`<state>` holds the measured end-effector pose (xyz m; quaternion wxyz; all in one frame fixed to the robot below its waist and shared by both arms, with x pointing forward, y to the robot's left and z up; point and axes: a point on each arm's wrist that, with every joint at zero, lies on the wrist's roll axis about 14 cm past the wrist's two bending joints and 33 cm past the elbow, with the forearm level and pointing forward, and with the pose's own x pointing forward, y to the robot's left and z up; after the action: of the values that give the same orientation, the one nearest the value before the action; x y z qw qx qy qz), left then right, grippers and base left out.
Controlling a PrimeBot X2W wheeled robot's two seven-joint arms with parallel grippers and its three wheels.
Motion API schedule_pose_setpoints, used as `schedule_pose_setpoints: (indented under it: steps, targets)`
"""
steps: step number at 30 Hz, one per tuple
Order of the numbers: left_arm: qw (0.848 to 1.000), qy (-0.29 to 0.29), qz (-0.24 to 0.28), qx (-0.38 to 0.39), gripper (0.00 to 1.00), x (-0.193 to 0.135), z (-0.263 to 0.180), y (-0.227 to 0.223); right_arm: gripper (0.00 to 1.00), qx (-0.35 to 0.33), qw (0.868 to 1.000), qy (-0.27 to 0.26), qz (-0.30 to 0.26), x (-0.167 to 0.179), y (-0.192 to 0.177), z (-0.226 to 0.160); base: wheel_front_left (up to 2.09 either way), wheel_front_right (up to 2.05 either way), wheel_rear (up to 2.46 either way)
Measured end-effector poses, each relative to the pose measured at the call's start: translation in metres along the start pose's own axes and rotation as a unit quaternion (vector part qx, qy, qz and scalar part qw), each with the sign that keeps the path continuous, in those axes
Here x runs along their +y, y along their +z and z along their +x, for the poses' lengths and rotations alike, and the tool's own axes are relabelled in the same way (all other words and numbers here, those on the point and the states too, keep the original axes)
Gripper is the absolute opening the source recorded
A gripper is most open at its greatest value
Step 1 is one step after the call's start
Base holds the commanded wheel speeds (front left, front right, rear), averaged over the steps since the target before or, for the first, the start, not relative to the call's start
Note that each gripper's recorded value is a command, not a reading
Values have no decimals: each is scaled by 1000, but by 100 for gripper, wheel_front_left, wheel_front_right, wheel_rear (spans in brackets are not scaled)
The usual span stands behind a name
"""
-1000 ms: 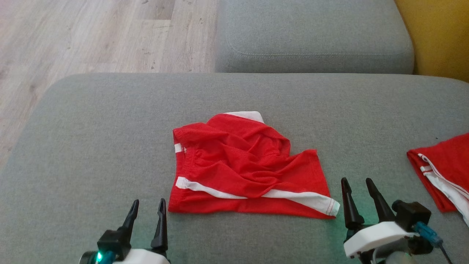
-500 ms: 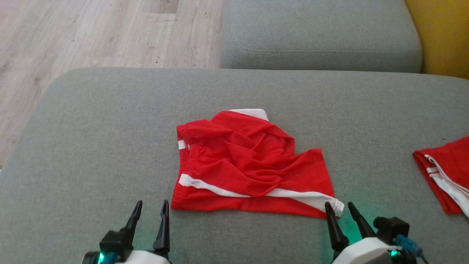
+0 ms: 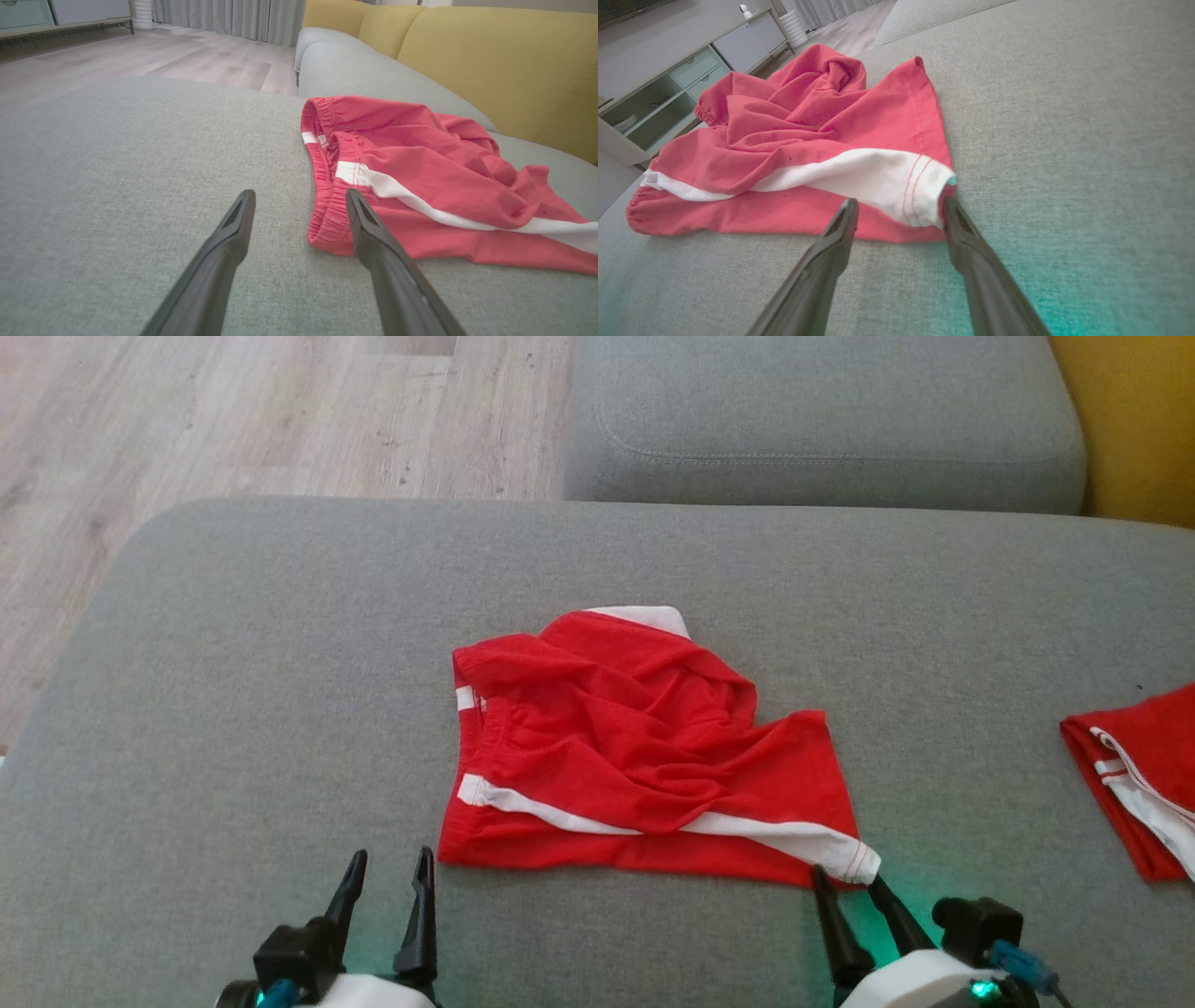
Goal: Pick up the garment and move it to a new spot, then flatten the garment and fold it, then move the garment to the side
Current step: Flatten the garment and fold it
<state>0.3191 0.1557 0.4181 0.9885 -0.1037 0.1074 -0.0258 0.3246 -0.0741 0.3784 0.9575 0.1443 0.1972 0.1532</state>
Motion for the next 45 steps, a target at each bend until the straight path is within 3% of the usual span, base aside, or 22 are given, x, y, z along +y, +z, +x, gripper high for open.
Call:
schedule_pose_setpoints:
  steps: [1,2,3,16,21,28,43,44,45]
  targets:
    - [1000,0,-5,3,100,-1,0,-2,31,-2,1000,-1,2,-1,1,0,0,0,0]
    - [1000,-3,-7,8,100,-2,0,-5,3,-4,1000,-2,2,-1,2,1,0,0,0]
    - [1000,-9,-10,11,100,-5,0,-6,0,-5,1000,-2,3,-2,3,1,0,0,0]
    - [994,-82,-68,15,100,-47,50,11,0,-20,1000,-6,-6,-8,16,13,0,0,0]
    - [989,-108,-78,57,100,-65,61,-6,0,-20,1000,-10,-7,-12,17,16,0,0,0]
    - [989,-96,-83,75,100,-48,73,-8,0,-19,1000,-15,-7,-16,16,16,0,0,0]
    - [979,-117,-109,125,100,-57,60,-31,0,-18,1000,-10,-10,-13,16,18,0,0,0]
    - [979,-120,-112,125,50,-59,59,-30,0,-19,1000,-9,-10,-12,17,18,0,0,0]
    - [978,-123,-112,125,31,-59,59,-29,0,-19,1000,-9,-11,-12,17,18,0,0,0]
